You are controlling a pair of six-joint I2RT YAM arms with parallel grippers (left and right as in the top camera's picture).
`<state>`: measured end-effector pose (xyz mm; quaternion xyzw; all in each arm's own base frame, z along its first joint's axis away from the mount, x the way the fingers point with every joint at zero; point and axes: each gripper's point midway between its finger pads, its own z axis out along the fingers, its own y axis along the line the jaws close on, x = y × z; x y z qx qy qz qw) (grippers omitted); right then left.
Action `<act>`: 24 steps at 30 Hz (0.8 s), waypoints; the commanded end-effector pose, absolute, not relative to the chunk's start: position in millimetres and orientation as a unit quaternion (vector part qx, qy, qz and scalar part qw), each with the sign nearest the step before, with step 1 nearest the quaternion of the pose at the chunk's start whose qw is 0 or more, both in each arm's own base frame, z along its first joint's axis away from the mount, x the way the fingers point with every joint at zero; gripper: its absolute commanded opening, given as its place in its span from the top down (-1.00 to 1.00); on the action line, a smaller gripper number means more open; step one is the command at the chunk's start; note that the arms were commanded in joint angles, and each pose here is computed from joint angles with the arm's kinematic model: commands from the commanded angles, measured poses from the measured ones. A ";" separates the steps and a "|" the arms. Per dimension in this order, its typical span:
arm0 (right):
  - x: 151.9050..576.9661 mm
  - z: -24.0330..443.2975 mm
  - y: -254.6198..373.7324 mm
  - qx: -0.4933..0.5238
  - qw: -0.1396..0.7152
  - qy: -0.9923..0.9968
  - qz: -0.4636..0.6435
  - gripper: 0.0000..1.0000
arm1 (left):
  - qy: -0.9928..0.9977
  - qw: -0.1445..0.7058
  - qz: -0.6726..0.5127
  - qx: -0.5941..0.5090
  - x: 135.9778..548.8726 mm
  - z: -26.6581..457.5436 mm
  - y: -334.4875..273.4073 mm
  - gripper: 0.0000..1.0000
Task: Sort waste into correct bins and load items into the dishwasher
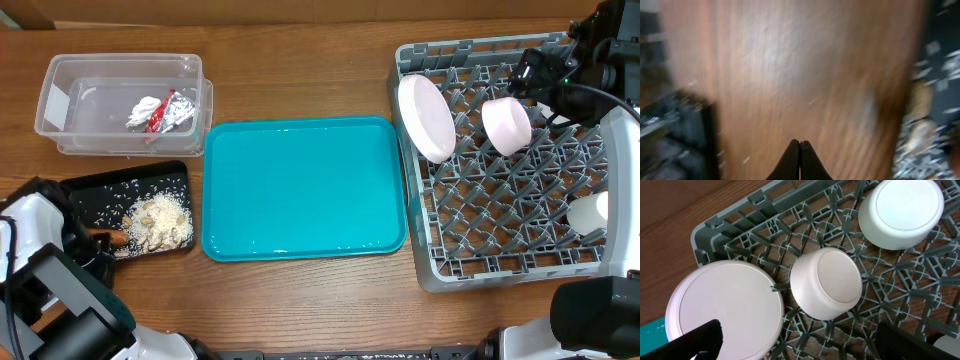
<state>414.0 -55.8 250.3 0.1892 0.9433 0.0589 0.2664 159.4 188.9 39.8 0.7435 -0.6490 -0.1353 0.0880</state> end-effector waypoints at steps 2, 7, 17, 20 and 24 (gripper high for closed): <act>414.5 247.4 -54.0 0.183 0.263 0.945 0.062 -1.00 | -0.692 0.061 -0.124 0.709 169.5 27.1 195.0 0.91; 413.7 246.9 -53.9 0.183 0.261 0.946 0.062 -1.00 | -0.693 0.030 -0.114 0.711 182.8 24.1 203.2 0.90; 412.8 246.4 -53.7 0.183 0.259 0.946 0.062 -1.00 | -0.746 -0.018 -0.029 0.665 222.3 19.5 200.3 0.37; 412.1 245.9 -53.6 0.183 0.258 0.947 0.062 -1.00 | -0.747 -0.021 -0.029 0.664 223.5 19.5 201.3 0.23; 410.8 245.2 -53.4 0.184 0.255 0.947 0.062 -1.00 | -0.756 -0.026 -0.021 0.654 227.2 19.5 200.9 0.02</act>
